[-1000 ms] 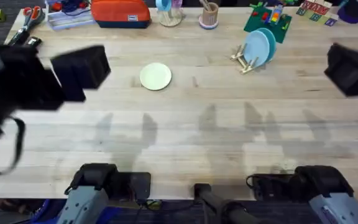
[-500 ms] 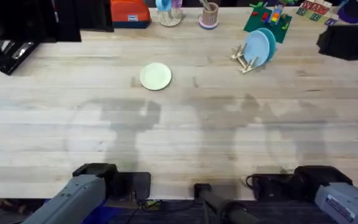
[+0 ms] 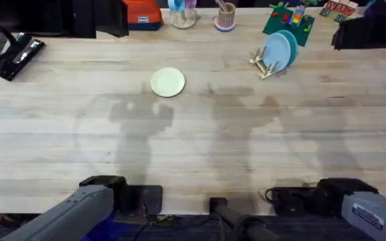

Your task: Pick up the plates from the table one by one and place each into a slot on the dish rack.

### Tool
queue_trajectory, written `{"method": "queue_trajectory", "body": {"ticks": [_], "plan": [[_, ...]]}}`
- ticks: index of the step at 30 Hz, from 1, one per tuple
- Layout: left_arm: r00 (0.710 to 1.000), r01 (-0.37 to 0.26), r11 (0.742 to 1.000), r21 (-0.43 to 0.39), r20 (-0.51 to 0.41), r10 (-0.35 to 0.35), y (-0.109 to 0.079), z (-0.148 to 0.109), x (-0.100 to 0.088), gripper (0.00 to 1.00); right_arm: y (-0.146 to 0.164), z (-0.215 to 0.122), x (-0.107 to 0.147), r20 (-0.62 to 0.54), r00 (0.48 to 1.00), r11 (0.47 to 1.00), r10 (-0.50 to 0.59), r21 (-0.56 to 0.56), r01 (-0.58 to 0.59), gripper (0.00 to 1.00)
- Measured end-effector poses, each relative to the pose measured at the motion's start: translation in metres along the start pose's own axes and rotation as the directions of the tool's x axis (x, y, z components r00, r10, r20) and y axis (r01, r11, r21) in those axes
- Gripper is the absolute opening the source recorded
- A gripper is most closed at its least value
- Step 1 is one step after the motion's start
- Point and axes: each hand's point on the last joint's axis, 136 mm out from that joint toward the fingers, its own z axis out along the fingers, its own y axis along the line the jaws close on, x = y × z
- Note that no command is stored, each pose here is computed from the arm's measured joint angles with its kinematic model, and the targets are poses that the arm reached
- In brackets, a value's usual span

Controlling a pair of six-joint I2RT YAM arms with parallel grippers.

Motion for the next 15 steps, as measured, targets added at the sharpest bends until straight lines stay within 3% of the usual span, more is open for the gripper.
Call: {"method": "queue_trajectory", "body": {"ticks": [7,8,13,14,15], "plan": [[1.0,-0.008,1.0,0.0,0.0,0.008,-0.0001,-0.0001,0.0001,0.996,-0.0001,0.0002,-0.0007,0.001,1.0,1.0,0.0,0.0,0.0,0.993],[1.0,-0.008,1.0,0.0,-0.001,0.008,-0.0001,-0.0001,0.0002,0.947,-0.0001,0.0002,-0.0012,0.004,1.0,1.0,0.0,0.0,0.0,0.993],[1.0,-0.011,1.0,0.001,-0.001,0.011,-0.0002,-0.0001,0.0002,0.431,-0.0001,0.0001,-0.0047,0.018,1.0,1.0,-0.001,0.0,0.001,0.993],[1.0,-0.016,1.0,0.001,-0.001,0.016,-0.0001,-0.0001,0.0002,0.076,-0.0002,0.0001,-0.0068,0.027,1.0,1.0,-0.001,0.001,0.001,0.993],[1.0,-0.015,1.0,0.002,-0.001,0.015,-0.0004,-0.0001,0.0002,0.051,-0.0002,0.0001,-0.0069,0.027,1.0,1.0,-0.001,0.001,0.001,0.993]]}}
